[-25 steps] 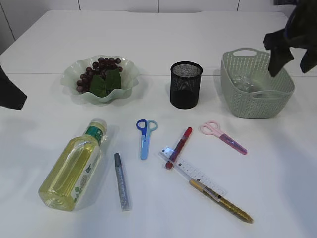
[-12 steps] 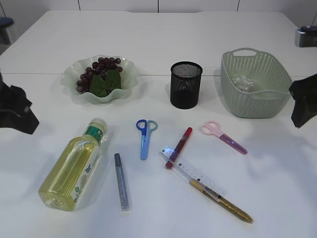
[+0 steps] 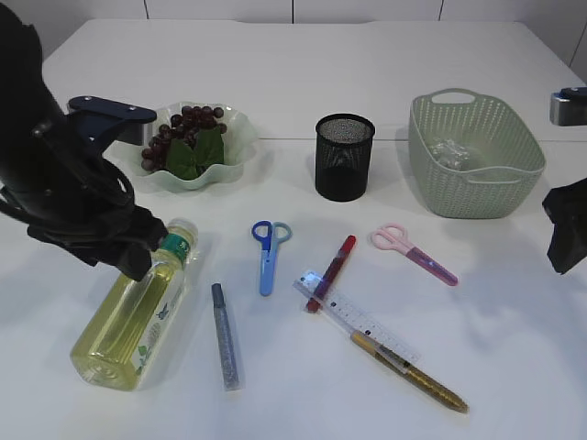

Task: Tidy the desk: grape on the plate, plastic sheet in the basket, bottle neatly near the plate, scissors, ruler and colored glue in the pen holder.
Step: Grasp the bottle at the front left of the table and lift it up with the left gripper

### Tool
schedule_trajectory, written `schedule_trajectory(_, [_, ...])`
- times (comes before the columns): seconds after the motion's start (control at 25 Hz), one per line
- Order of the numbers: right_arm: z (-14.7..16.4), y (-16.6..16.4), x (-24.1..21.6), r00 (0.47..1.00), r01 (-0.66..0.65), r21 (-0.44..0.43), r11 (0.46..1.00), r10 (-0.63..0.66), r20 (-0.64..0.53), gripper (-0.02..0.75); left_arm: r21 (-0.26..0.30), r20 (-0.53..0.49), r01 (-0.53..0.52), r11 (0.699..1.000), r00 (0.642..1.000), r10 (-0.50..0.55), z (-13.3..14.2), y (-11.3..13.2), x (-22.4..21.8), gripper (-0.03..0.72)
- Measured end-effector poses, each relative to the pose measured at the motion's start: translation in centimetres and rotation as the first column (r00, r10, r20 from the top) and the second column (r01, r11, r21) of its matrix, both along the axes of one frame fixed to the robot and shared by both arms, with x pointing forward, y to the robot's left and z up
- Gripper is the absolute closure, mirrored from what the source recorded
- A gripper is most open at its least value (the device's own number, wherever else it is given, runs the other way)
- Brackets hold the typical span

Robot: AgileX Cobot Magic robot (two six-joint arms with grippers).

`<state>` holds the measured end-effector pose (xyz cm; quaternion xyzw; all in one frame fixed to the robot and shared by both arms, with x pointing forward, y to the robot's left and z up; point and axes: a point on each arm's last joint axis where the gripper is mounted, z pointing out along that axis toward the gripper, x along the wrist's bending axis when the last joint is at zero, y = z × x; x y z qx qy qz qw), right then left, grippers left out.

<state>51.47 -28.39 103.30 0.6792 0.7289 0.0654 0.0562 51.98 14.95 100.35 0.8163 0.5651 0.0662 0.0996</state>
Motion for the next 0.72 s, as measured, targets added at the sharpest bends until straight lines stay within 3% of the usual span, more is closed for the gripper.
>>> schedule_trajectory(0.24, [0.1,0.0,0.3,1.0,0.001,0.002,1.0,-0.001,0.03,0.174,-0.008,-0.011,-0.082,0.997,0.997,0.082,-1.1,-1.2,2.3,0.136])
schedule_trajectory(0.4, [0.1,0.0,0.4,0.999,0.001,0.004,1.0,-0.001,0.039,0.174,0.013,-0.061,-0.156,0.988,0.986,0.157,-2.4,-1.3,2.5,0.118])
schedule_trajectory(0.56, [0.1,0.0,0.4,0.999,0.001,0.004,1.0,-0.001,0.045,0.174,0.073,-0.095,-0.155,0.985,0.982,0.162,-3.5,-1.1,2.6,0.116])
schedule_trajectory(0.72, [0.1,0.0,0.4,0.999,0.001,0.005,1.0,-0.002,0.045,0.174,0.097,-0.112,-0.15,0.984,0.981,0.161,-4.4,-1.1,2.8,0.115])
